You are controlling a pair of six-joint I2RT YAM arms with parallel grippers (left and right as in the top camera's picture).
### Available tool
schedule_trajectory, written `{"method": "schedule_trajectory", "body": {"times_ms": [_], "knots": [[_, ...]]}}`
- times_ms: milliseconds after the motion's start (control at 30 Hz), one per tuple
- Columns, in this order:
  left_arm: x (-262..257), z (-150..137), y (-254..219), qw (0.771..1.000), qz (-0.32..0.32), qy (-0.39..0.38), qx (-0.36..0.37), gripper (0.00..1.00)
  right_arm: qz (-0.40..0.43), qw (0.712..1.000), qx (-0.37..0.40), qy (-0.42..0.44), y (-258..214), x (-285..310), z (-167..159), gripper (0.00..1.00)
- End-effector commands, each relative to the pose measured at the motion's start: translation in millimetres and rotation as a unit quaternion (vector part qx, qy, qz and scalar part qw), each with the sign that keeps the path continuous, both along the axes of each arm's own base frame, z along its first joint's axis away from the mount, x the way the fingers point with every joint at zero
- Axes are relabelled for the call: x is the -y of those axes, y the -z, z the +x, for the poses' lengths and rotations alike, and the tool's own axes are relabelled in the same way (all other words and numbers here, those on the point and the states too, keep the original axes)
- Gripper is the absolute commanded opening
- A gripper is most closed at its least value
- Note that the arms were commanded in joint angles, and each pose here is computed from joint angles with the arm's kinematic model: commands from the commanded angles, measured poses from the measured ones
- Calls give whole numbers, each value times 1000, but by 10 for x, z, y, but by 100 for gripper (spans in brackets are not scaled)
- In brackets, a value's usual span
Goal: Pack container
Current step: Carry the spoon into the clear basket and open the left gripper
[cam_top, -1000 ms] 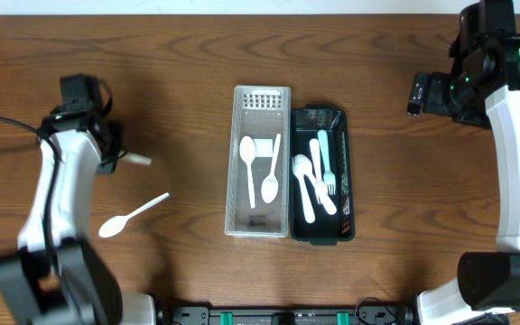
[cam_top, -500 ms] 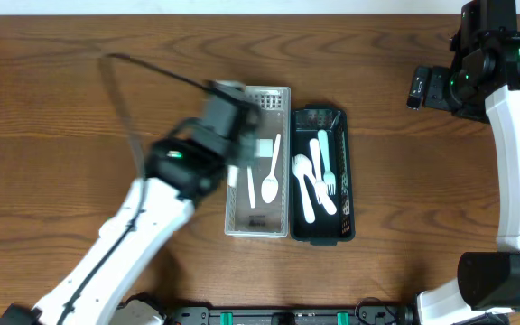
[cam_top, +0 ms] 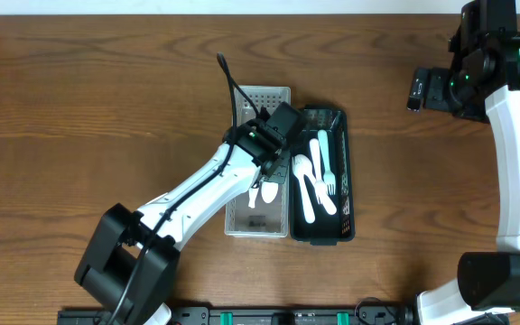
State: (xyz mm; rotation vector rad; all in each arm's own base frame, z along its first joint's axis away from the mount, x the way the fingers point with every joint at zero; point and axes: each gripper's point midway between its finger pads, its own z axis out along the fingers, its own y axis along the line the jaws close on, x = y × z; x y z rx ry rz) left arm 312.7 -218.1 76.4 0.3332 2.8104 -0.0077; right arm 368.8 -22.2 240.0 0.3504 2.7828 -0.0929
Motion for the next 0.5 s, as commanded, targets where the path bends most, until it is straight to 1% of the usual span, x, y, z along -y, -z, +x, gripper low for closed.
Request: {"method": "schedule_trajectory", "body": {"times_ms": [0, 33, 67, 100, 133, 200, 267, 333, 367, 433, 467], "knots": [[-5, 42, -54, 1000, 2, 12, 12, 35, -2, 1000, -1, -7, -8, 17, -17, 99], [-7, 47, -72, 1000, 6, 24, 15, 41, -2, 1000, -1, -7, -8, 17, -17, 99], [-12, 54, -95, 999, 11, 35, 18, 50, -2, 1000, -1, -7, -8, 18, -17, 99], [-13, 58, -136, 999, 13, 44, 21, 57, -2, 1000, -1, -7, -8, 17, -17, 99], [-14, 70, -205, 998, 16, 52, 26, 59, -2, 1000, -1, -8, -8, 17, -17, 99], [-73, 151, -444, 997, 29, 42, 54, 60, -5, 1000, -2, -14, -8, 20, -17, 99], [-175, 277, -815, 993, 46, 23, 105, 60, -6, 1000, -2, -14, -8, 24, -17, 99], [-305, 386, -1224, 986, 48, -2, 158, 61, -6, 1000, -2, -14, -8, 24, -17, 99], [-395, 433, -1440, 982, 41, -22, 185, 64, -6, 1000, -2, -14, -8, 22, -17, 99], [-601, 488, -1761, 972, 16, -73, 221, 64, -6, 1000, -2, -14, -8, 22, -18, 99], [-760, 508, -1911, 965, -3, -113, 237, 64, -6, 1000, -2, -14, -8, 22, -18, 99]]}}
